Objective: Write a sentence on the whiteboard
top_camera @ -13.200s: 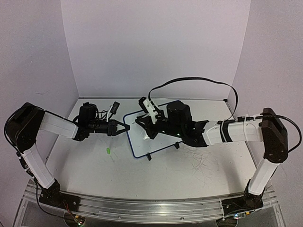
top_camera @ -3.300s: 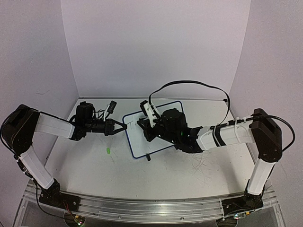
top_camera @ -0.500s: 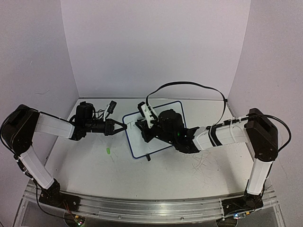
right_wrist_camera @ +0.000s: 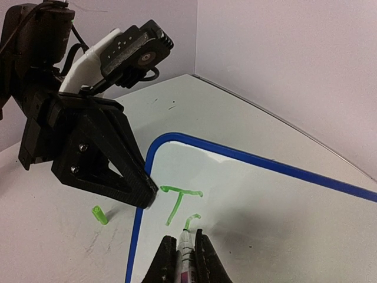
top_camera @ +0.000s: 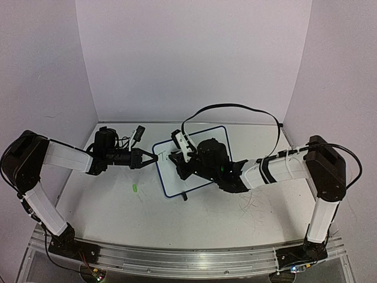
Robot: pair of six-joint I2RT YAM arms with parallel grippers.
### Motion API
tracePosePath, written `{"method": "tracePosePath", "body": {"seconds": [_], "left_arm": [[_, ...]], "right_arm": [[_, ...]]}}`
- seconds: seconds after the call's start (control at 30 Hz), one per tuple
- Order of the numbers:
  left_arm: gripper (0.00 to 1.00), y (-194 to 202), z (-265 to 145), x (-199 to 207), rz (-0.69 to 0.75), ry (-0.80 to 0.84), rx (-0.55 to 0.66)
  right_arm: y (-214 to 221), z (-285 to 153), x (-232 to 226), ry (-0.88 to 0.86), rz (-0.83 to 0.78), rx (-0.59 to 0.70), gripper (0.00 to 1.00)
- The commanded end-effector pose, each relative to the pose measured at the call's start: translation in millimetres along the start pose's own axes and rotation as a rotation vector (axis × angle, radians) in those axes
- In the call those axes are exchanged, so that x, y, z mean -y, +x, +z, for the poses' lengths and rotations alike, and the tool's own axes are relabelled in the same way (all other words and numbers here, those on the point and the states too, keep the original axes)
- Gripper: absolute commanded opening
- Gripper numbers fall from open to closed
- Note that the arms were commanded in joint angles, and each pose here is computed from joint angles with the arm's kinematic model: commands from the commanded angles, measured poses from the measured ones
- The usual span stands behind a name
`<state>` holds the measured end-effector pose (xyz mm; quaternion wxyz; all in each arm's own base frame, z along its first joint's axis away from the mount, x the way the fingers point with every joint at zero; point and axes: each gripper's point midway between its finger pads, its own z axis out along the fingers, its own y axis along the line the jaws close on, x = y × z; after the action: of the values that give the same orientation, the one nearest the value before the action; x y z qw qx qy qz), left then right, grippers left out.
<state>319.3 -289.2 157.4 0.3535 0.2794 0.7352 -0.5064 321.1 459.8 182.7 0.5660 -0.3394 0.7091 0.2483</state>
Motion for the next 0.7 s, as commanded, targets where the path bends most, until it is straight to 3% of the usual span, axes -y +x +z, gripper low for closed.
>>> {"method": "tracePosePath", "body": {"seconds": [0.0, 0.67], "left_arm": [[0.0, -19.3, -6.6, 9.1, 0.073, 0.0, 0.047], [0.0, -19.1, -6.3, 9.7, 0.073, 0.004, 0.045]], "right_arm": [[3.3, -4.8, 12.1, 0.064, 0.003, -0.013, 0.0], [-19.4, -10.0, 30.9, 0.153, 0.051, 0.073, 0.0]]}}
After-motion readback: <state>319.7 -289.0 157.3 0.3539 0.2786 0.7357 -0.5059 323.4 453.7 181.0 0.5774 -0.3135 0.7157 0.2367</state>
